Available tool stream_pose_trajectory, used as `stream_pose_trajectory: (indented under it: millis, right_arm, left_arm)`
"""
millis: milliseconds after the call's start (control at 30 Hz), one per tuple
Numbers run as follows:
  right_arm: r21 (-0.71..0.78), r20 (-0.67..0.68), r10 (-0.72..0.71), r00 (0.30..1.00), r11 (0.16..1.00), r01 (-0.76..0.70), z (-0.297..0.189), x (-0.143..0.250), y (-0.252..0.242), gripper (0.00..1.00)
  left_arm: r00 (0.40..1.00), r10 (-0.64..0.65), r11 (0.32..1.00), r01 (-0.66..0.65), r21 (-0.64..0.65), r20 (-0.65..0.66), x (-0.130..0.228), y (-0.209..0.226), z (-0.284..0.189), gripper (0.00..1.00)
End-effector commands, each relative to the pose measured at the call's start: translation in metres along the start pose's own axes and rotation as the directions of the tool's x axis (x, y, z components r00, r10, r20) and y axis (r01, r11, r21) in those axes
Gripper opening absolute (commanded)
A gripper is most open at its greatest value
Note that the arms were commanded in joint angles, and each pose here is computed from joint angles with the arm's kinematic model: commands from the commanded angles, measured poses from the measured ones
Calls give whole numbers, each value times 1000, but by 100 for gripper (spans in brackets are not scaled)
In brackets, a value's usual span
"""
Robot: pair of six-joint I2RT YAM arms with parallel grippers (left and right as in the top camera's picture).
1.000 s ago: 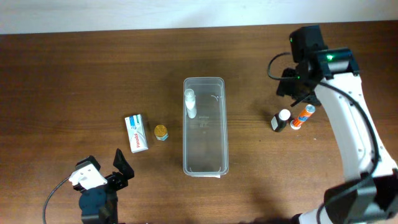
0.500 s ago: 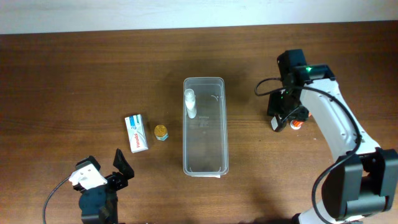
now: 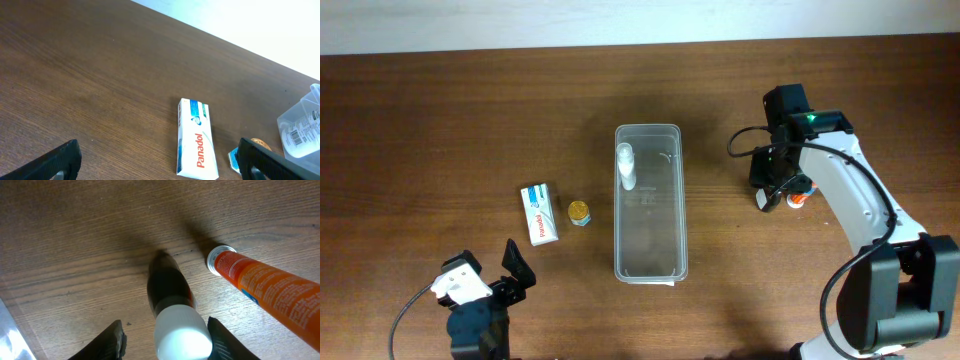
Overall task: Pack container
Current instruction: 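Move right gripper back and grasp the dark white-capped bottle, then place the dark bottle into the container with right gripper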
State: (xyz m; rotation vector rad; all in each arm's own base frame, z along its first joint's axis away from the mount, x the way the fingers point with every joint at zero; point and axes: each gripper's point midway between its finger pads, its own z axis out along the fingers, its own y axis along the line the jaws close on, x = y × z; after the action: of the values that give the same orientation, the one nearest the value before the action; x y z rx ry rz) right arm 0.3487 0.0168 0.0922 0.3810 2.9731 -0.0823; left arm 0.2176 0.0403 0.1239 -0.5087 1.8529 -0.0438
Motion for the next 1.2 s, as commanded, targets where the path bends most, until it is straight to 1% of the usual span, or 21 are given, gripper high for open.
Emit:
stream_pose_trajectory:
  millis: [0,100,233,400,500,600,767,900,1100,1167]
  right_arm:
    - [10,-9,0,1000,1000,0,4,2,-1,41]
    - [20,-12,-1,1000,1000,1,4,3,-3,33]
    - [34,-9,-1,1000,999,2,3,3,-6,31]
    - [34,-11,-1,1000,999,2,3,3,-6,18]
    - [33,-11,-2,1000,999,3,1,3,-5,15]
    - [22,-8,-8,1000,1000,8,-8,4,-2,15]
    - [-82,35,-26,999,996,29,-45,1,23,15]
    - [-159,90,-34,995,986,48,-83,2,53,14]
    - [-266,217,-78,973,954,136,-138,7,118,13]
    - [-295,238,-73,969,945,144,-146,9,133,13]
  left_arm:
    - [1000,-9,1000,9,12,1,1,-2,0,99]
    - [1000,-9,1000,9,12,1,1,-2,0,99]
    - [1000,-9,1000,9,12,1,1,-2,0,99]
    - [1000,-9,1000,9,12,1,1,-2,0,99]
    - [1000,-9,1000,9,13,1,1,-2,0,99]
    - [1000,-9,1000,9,12,1,1,-2,0,99]
    - [1000,-9,1000,9,13,1,1,-2,0,100]
    - [1000,-9,1000,9,12,1,1,-2,0,99]
    - [1000,-9,1000,9,13,1,1,-2,0,100]
    - [1000,-9,1000,9,12,1,1,-2,0,99]
